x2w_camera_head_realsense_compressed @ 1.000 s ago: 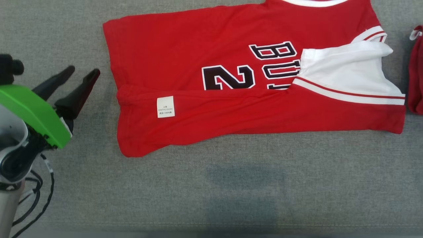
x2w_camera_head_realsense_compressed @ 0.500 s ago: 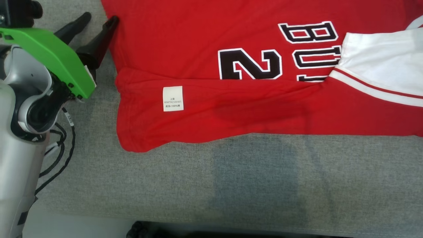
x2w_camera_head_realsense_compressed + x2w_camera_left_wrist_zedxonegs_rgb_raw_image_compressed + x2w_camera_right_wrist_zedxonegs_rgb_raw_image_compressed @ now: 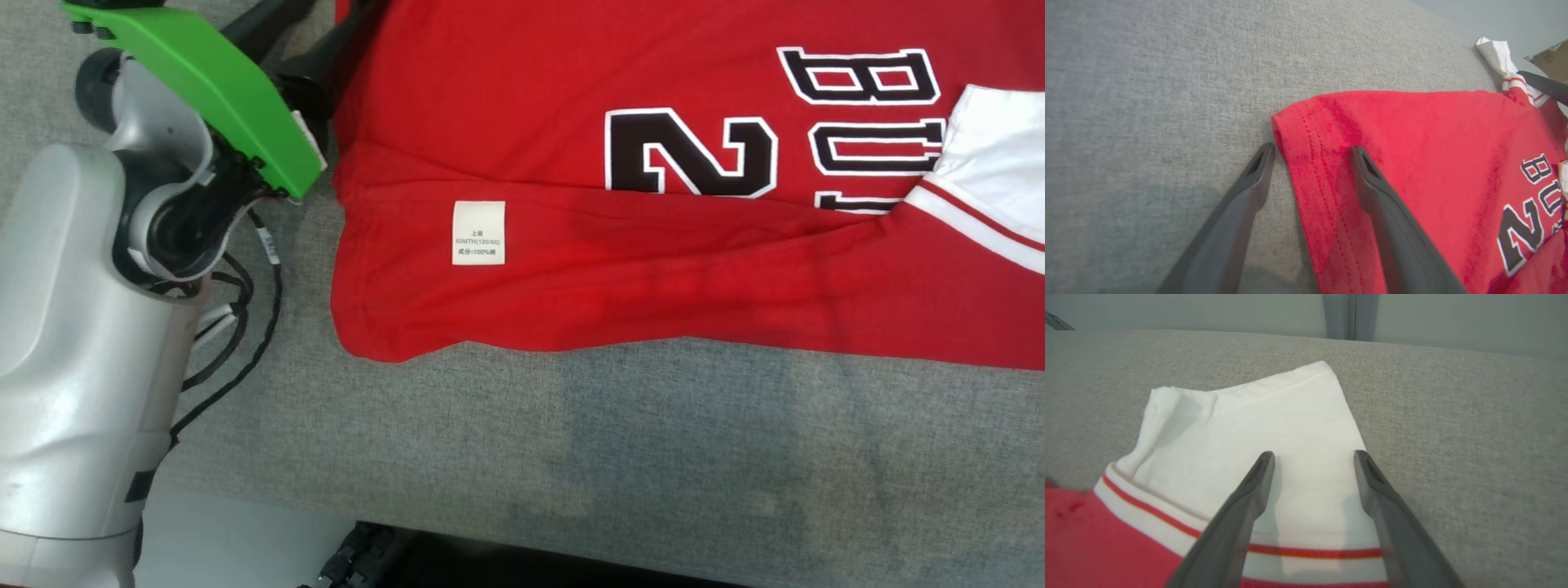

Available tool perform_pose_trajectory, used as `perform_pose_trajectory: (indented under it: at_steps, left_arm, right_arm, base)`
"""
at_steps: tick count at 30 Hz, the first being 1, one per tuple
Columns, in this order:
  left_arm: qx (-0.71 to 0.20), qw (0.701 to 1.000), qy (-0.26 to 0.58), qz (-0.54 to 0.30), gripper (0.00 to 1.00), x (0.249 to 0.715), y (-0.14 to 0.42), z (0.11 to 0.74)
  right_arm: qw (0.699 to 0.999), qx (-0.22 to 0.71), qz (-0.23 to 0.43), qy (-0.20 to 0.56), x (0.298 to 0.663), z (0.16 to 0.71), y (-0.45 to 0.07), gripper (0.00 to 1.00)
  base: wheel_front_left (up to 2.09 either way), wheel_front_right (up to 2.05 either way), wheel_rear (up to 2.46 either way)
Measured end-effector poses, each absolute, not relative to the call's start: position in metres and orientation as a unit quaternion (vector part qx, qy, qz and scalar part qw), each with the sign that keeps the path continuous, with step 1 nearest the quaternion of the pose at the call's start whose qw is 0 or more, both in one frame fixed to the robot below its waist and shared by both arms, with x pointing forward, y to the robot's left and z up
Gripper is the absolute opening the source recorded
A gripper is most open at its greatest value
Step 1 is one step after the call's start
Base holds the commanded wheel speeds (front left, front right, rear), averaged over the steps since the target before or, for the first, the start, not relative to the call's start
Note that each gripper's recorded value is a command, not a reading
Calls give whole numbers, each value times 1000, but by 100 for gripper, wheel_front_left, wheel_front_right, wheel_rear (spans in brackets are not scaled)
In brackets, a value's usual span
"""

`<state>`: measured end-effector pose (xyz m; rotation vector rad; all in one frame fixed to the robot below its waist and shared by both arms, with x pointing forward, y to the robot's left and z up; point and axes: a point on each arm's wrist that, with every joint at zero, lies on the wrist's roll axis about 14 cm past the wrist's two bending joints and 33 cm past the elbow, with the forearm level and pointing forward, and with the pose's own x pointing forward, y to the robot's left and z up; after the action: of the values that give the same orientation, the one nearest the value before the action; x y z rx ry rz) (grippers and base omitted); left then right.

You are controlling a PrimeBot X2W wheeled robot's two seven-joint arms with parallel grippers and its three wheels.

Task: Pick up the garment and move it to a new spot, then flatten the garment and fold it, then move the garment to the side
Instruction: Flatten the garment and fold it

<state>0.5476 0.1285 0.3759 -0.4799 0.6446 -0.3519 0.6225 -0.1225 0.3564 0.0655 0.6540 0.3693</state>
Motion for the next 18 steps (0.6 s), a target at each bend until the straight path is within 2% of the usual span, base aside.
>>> perform_pose_trajectory:
  at_steps: [1,2,3,4,6,8,10,18]
  left_arm:
    - [-239,903,312,-174,63,547,125,377]
    - [-244,900,313,-181,49,546,120,378]
    - [-249,898,313,-186,44,545,116,378]
    - [-247,896,314,-193,21,544,111,380]
    - [-244,895,316,-200,20,542,108,381]
    - [-245,892,321,-204,14,539,104,380]
    - [-243,891,325,-205,0,538,102,378]
    - [-235,893,326,-204,0,539,101,378]
  right_arm:
    - [930,31,180,319,625,356,-121,100]
    - [930,31,180,318,627,356,-120,100]
    - [930,32,179,318,630,356,-119,100]
    - [930,30,178,319,633,355,-118,100]
    - [931,28,177,318,638,355,-115,100]
    - [933,28,177,313,645,358,-112,100]
    - [935,23,174,309,651,360,-111,100]
    - [935,6,151,322,664,346,-117,100]
  base:
    - [0,0,0]
    - [0,0,0]
    - [0,0,0]
    - [0,0,0]
    - [0,0,0]
    - [0,0,0]
    - [0,0,0]
    - [0,0,0]
